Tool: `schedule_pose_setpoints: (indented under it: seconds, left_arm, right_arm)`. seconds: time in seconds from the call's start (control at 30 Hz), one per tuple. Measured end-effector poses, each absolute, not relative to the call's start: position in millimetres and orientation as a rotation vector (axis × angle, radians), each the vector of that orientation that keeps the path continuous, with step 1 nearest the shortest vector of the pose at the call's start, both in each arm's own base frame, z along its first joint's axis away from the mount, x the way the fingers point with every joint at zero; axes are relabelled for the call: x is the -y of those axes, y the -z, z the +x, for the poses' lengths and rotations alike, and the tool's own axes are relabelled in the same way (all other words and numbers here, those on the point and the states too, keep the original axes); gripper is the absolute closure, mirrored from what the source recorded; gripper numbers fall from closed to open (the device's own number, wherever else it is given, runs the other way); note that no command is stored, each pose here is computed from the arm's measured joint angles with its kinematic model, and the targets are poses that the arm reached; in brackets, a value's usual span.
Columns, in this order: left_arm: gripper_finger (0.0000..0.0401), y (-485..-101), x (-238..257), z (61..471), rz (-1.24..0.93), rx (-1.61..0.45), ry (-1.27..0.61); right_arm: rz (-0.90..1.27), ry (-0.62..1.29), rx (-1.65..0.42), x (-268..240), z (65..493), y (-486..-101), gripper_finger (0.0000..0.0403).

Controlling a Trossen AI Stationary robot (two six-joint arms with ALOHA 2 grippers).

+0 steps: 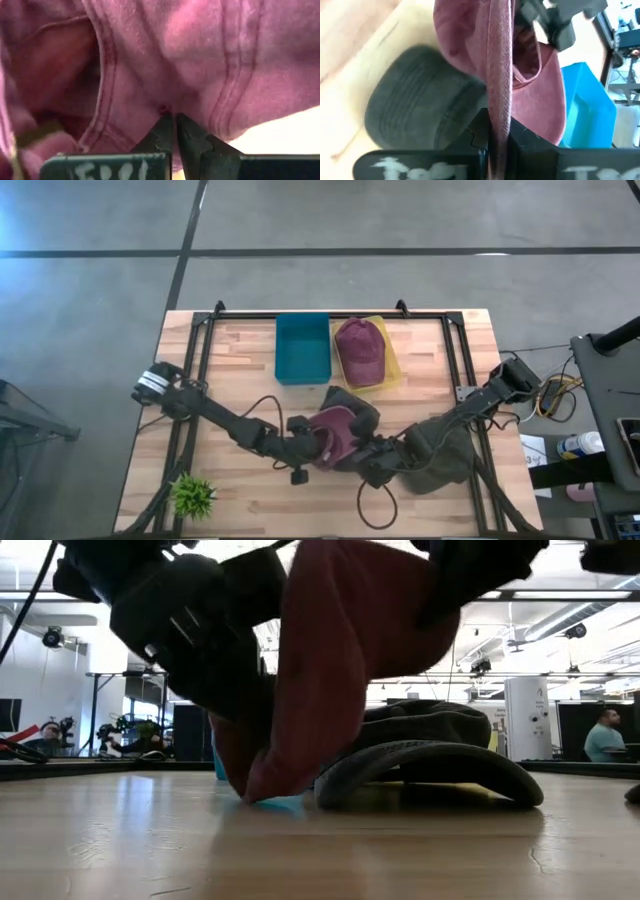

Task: Pick & Place hat
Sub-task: Put the red cap into the yellow bin

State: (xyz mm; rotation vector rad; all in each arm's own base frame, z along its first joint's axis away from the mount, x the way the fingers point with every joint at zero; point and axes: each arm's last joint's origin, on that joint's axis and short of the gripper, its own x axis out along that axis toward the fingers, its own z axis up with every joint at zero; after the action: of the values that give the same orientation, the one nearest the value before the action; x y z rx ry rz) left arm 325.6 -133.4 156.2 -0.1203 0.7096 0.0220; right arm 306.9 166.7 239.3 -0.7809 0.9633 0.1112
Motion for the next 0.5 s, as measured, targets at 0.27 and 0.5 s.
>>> schedule_pose_setpoints:
  seconds: [0.27,0.5]
  left_arm:
    - [0.038,-196,133,321,-0.147,-0.618,0.0]
    - [0.038,-216,131,313,-0.188,-0.597,0.048]
  right_arm:
    - [-0.818,-0.134,-1.041,-162,299,-225,0.039]
    - [-0.871,-0.162,-1.059,-161,296,-219,0.039]
